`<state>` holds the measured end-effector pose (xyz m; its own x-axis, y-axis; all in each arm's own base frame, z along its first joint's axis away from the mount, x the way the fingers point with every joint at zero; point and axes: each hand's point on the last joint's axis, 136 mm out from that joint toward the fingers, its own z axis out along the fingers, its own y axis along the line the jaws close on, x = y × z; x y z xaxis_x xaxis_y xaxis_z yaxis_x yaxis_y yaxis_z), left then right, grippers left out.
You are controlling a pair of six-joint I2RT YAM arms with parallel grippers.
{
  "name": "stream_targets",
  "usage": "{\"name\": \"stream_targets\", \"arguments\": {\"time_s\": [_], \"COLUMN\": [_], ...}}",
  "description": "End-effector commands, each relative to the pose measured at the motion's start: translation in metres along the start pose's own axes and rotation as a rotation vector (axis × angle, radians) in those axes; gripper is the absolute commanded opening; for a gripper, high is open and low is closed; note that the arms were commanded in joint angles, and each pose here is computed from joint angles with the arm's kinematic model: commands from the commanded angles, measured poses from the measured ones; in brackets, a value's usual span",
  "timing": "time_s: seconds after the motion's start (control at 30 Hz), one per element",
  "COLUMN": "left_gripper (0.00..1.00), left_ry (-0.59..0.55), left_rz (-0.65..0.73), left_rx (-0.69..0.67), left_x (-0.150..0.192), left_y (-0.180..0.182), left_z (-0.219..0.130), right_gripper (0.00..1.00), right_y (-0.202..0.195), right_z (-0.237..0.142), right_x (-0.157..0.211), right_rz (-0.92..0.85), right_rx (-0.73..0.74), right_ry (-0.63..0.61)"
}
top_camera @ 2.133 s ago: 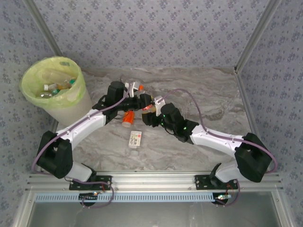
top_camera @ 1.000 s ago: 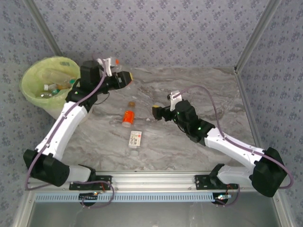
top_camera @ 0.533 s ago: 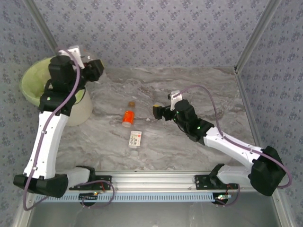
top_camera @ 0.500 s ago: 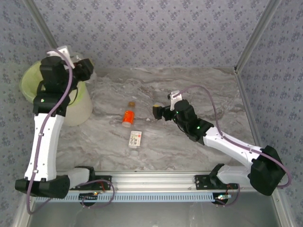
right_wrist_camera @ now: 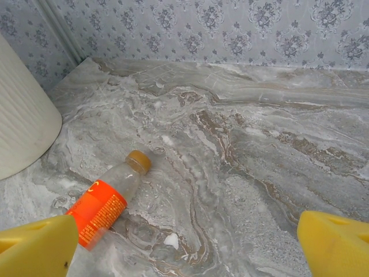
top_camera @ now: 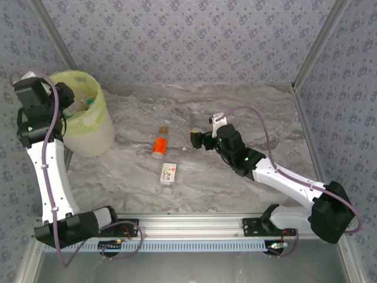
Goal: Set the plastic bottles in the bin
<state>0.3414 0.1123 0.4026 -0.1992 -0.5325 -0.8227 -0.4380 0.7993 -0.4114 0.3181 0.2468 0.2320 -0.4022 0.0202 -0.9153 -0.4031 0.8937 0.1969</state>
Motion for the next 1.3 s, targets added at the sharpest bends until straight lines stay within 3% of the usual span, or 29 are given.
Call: {"name": "stream_targets", "arguments": {"time_s": [0.0,0.23,0.5,0.83,1.07,1.27], "left_gripper": [0.44,0.51,0.56,0.56,0.56,0.76], "left_ry": [0.101,0.188,0.193,0.126,0.121,0.223], "left_rz": [-0.057,-0.108,-0.182,-0.180,-0.204,-0.198], "left_rx": [-0.013,-0.009,-0.048,0.019,-0.057,-0.086], "left_x": [0.024,0.039,0.030,-0.007,-0.011,0.014], "left_y": [0.010,0.010,0.023,0.006,0.035,0.047], "left_z": [0.016,0.046,0.072,0.059,0.068,0.085], "right_gripper": [1.00,1.00,1.00,1.00,1.00,1.00], "right_y": [-0.005,-0.005,-0.006,-0.010,-0.009,-0.009], "right_z": [0.001,0.001,-0.002,-0.003,0.000,0.001], "right_x": [-0.009,-0.006,-0.002,0.004,0.004,0.004], "right_rz": [0.020,0.026,0.036,0.040,0.039,0.035], "right_rx": [0.030,0.031,0.031,0.050,0.049,0.052], "right_ry": [-0.014,0.000,0.009,0.016,0.021,0.027]}}
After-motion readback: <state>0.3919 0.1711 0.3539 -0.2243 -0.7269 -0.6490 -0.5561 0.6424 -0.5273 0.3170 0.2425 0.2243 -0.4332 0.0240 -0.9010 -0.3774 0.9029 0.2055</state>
